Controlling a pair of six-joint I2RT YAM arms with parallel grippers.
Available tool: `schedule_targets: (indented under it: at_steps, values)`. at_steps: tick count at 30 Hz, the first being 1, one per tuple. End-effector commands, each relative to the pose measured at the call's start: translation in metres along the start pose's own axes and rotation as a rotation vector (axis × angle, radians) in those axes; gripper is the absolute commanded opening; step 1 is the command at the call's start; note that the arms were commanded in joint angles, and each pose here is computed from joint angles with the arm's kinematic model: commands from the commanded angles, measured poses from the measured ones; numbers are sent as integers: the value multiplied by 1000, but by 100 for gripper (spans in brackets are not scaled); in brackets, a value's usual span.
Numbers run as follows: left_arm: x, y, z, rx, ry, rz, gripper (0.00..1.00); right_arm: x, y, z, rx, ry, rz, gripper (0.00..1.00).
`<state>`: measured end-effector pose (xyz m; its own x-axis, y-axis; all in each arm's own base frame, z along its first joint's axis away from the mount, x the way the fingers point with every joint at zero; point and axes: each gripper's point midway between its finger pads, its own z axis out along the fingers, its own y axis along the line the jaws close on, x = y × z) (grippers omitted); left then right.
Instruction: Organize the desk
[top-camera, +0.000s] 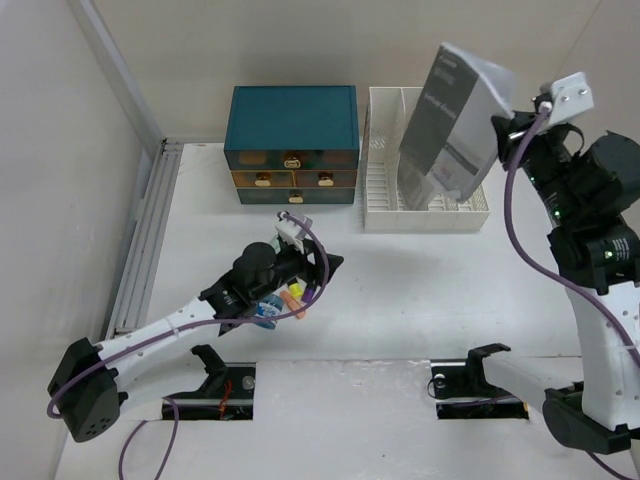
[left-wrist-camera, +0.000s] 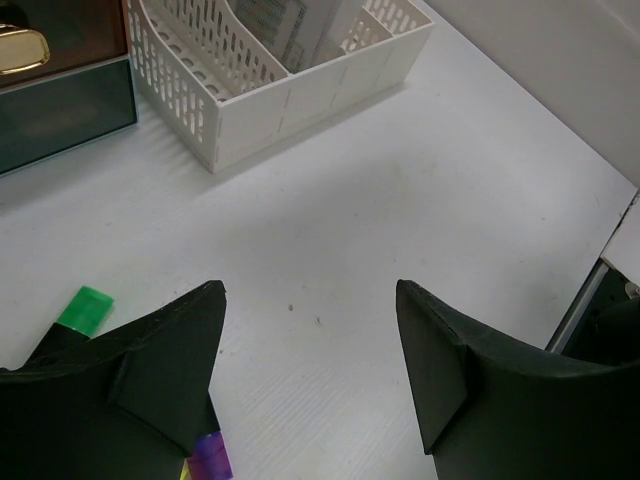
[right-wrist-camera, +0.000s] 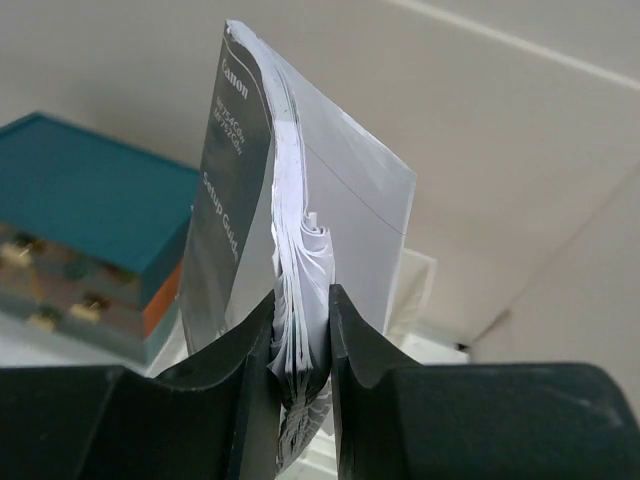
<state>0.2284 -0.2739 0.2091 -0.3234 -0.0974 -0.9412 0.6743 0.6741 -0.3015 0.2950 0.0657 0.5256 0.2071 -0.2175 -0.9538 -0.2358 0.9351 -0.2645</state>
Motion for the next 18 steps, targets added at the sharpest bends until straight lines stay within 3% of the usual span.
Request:
schedule_targets:
  at_steps: [1, 11, 18]
  values:
    - [-6, -3, -4, 11, -38, -9, 66, -89, -65, -31, 305, -264, -19, 0]
    - [-4, -2, -6, 11, -38, -9, 66, -111, -126, -72, 660, -293, -131, 0]
    - [-1, -3, -5, 17, -26, -9, 66, -55, -121, -38, 668, -196, -211, 0]
